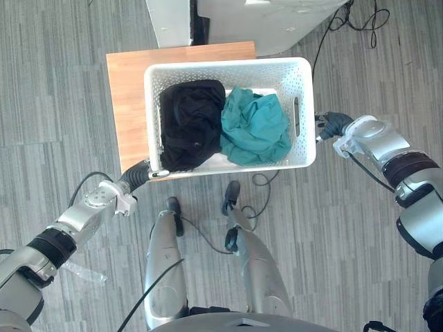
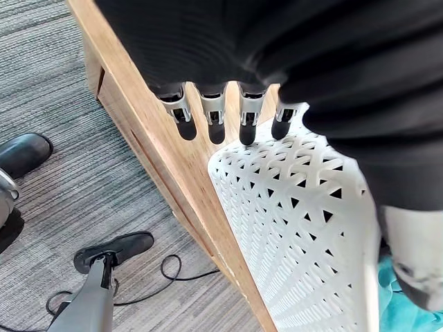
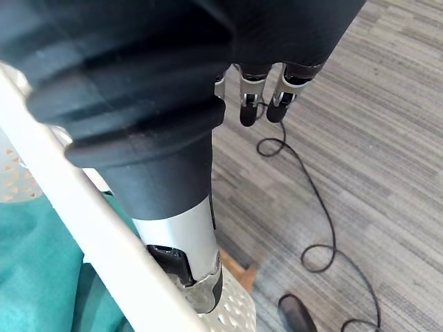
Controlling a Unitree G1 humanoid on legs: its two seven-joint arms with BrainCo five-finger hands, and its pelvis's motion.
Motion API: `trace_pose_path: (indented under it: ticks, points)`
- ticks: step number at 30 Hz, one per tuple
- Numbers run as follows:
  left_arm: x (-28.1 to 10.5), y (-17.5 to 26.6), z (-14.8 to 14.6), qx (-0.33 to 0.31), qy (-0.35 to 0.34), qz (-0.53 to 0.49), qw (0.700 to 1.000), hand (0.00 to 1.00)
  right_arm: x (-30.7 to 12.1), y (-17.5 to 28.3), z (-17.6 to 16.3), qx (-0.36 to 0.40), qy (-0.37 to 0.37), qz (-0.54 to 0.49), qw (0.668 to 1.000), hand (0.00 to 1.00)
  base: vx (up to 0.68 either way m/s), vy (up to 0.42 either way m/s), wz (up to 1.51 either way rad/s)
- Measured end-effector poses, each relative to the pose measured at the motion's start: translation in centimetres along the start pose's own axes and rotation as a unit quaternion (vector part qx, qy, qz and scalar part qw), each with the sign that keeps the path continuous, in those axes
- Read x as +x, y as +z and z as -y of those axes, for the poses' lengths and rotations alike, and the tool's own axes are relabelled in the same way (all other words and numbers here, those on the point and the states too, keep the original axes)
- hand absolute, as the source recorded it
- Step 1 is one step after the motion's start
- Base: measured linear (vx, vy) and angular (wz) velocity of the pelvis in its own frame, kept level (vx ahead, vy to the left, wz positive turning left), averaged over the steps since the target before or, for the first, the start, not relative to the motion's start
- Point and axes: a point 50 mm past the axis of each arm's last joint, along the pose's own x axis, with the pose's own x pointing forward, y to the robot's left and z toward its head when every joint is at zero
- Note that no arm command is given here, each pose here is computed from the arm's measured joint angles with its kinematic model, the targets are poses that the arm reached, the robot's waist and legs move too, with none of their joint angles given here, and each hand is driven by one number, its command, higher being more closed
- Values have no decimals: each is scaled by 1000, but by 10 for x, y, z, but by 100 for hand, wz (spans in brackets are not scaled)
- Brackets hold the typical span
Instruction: Pick up the laundry basket with both hands and put the clothes into the washing machine.
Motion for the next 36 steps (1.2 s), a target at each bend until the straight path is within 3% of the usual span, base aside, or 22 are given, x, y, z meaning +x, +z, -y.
trace_pose_path:
  ticks: [6,17,24,36]
  points:
    - [1,-1,-5,3,3,-2,1000,0,1,7,-3,-17,9,3,1000,0,0,0,1]
    - [7,-2,-3,-10,4,2,1000,0,-19,15,31,-34,-25,20,999,0,3,6,2]
    - [7,-2,-3,-9,5,0,1000,0,-23,42,15,-27,20,89,995,0,-3,5,-6]
    - [5,4,-6,29,-6,-10,1000,0,-20,22,-4,-73,71,45,994,0,-11,12,-1]
